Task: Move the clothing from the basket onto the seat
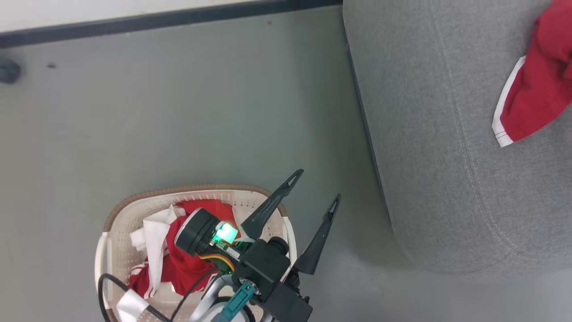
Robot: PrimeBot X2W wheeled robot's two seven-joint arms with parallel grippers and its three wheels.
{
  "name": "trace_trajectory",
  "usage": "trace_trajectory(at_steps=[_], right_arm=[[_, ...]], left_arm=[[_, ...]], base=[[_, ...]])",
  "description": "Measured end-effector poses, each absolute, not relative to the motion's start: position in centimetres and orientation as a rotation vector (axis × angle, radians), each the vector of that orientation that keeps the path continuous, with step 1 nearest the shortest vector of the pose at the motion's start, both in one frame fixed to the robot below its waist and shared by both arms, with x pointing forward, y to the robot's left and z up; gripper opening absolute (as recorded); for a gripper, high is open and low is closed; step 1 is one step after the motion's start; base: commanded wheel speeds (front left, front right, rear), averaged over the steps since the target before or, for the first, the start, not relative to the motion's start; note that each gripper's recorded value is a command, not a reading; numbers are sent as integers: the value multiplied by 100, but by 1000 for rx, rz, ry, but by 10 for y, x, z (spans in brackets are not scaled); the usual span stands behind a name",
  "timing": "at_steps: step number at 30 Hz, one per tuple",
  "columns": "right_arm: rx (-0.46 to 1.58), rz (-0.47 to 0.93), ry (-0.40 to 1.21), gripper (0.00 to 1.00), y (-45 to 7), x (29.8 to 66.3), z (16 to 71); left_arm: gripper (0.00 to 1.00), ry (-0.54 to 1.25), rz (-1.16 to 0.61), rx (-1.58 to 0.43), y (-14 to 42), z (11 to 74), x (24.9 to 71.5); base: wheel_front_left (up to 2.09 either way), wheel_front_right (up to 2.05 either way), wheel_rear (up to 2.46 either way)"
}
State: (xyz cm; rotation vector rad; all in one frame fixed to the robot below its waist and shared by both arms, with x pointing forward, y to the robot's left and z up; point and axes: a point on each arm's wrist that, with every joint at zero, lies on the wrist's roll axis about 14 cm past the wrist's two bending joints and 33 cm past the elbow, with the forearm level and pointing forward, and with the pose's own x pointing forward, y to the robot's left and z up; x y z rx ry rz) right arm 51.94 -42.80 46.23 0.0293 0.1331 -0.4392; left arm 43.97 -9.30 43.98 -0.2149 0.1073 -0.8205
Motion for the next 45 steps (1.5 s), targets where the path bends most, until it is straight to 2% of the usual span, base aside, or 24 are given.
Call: trace_trajectory(at_steps=[10,28,45], right_arm=[[53,-308,92,100,-372,505,474],[112,-39,-37,100,-251,457,503],[143,58,-42,100,-202,403,499]], left_arm=[[100,86,-717,-208,-69,458,431],[100,11,-410,-175,24,492,428],[100,16,-161,-166,106,493,399]], base=[[0,0,0],[0,0,0],[0,0,0]])
